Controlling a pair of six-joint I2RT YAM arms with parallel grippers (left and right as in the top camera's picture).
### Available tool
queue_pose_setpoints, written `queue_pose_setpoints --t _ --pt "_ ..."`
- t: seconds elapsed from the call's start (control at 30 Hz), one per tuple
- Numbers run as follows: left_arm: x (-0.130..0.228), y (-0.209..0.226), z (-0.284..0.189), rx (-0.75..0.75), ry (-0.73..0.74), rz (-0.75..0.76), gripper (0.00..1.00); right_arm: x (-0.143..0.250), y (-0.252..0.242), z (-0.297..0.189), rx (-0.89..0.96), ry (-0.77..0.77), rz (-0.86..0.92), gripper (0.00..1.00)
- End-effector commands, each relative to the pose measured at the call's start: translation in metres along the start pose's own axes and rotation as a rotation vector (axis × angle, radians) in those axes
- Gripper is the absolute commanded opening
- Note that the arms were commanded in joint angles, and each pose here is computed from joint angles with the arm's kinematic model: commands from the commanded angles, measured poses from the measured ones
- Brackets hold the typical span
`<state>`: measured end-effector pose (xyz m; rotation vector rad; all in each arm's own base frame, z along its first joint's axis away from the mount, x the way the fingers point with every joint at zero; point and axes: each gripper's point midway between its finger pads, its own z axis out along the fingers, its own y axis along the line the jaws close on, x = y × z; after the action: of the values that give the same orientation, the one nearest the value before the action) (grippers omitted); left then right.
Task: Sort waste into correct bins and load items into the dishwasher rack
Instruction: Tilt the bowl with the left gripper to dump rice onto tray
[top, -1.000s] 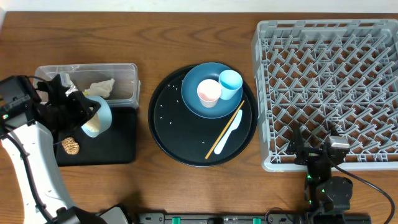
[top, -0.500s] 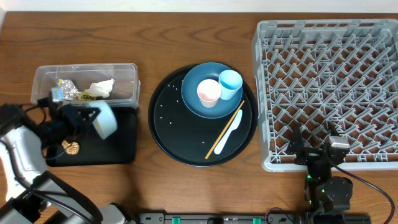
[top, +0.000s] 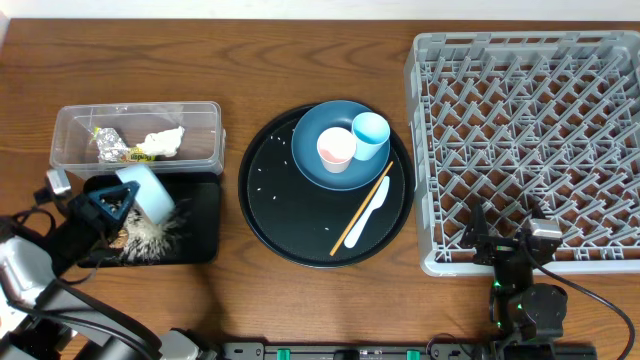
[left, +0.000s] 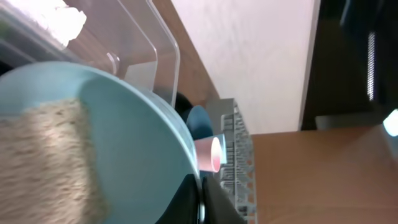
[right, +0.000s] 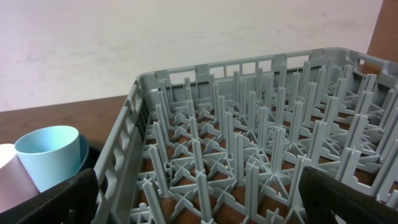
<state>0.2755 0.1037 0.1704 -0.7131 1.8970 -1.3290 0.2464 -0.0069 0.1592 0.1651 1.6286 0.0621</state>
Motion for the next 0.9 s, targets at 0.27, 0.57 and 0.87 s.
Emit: queue_pose_setpoints --t 0.27,0.57,0.87 --pt "-0.004 -0.025 -0.005 0.164 -0.062 0.028 0.06 0.002 0.000 0.000 0.003 0.004 -0.013 0.99" --pt "-0.009 -0.020 -0.005 0.149 -0.069 0.110 0.06 0.002 0.000 0.000 0.003 0.004 -0.013 0.99" --pt "-0.016 -0.006 -0.003 0.116 -0.062 0.063 0.06 0.002 0.000 0.000 0.003 0.004 -0.013 0.99"
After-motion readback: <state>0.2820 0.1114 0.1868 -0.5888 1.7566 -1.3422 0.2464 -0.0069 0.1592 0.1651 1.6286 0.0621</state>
